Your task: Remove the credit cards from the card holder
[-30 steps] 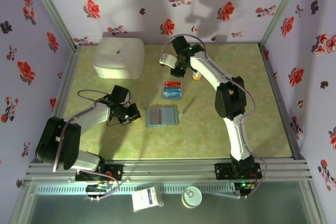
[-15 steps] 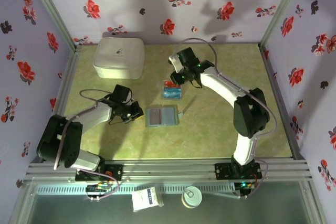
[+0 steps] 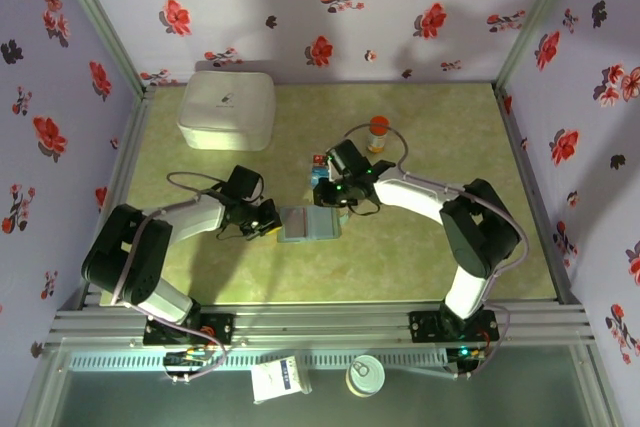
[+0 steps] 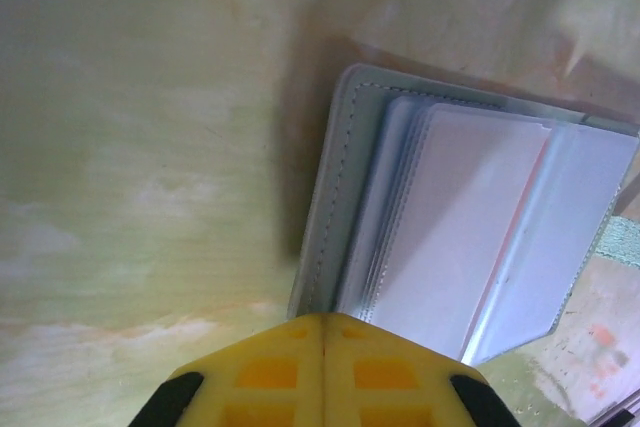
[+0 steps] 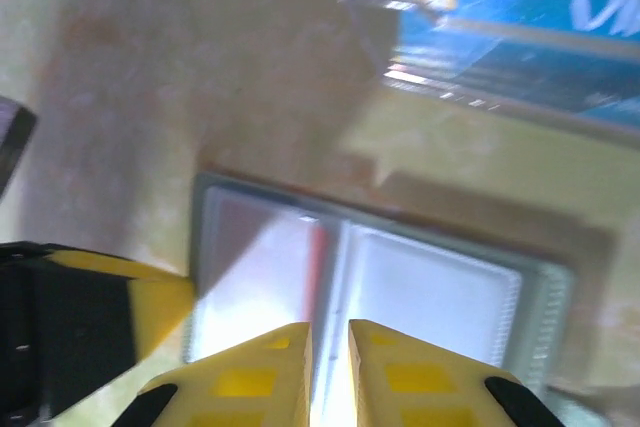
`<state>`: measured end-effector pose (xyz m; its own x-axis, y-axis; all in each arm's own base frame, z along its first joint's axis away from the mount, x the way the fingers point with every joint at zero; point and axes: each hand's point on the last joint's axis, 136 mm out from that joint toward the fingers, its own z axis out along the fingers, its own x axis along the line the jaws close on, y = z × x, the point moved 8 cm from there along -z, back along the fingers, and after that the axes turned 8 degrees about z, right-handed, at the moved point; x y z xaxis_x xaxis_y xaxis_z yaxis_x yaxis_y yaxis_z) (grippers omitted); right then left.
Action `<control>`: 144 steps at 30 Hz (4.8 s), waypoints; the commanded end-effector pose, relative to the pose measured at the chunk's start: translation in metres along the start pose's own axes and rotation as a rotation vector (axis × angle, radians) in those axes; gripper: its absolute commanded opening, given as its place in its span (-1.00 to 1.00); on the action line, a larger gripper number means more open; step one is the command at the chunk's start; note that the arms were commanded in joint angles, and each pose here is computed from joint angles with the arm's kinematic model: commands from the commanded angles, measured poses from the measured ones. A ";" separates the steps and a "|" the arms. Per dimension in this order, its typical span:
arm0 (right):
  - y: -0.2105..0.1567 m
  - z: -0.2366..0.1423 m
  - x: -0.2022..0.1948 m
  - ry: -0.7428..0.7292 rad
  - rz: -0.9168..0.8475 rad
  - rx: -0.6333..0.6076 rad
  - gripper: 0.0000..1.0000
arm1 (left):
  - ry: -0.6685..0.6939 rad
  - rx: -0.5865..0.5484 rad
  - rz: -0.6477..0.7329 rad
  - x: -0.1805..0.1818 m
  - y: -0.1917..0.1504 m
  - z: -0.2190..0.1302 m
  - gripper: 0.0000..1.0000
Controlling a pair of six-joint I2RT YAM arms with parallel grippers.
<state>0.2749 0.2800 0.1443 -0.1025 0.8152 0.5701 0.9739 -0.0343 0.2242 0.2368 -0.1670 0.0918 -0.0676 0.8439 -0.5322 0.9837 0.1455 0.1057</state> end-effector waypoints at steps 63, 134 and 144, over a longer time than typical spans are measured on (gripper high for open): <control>-0.041 0.048 -0.011 0.135 0.209 0.118 -0.60 | 0.068 -0.021 0.006 -0.001 0.004 -0.008 -0.94; -0.026 -0.057 -0.034 0.076 0.197 -0.106 -0.48 | -0.144 0.013 0.056 -0.080 0.015 0.020 -0.74; -0.035 -0.068 -0.048 0.045 0.214 -0.127 -0.45 | -0.142 0.056 0.132 -0.107 0.014 0.036 -0.65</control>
<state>0.2360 0.2123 0.1658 0.0895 0.7266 0.6812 0.9450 -0.2779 0.1723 0.2632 -0.2633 0.1148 0.0414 0.7750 -0.6306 0.9898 0.0543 0.1317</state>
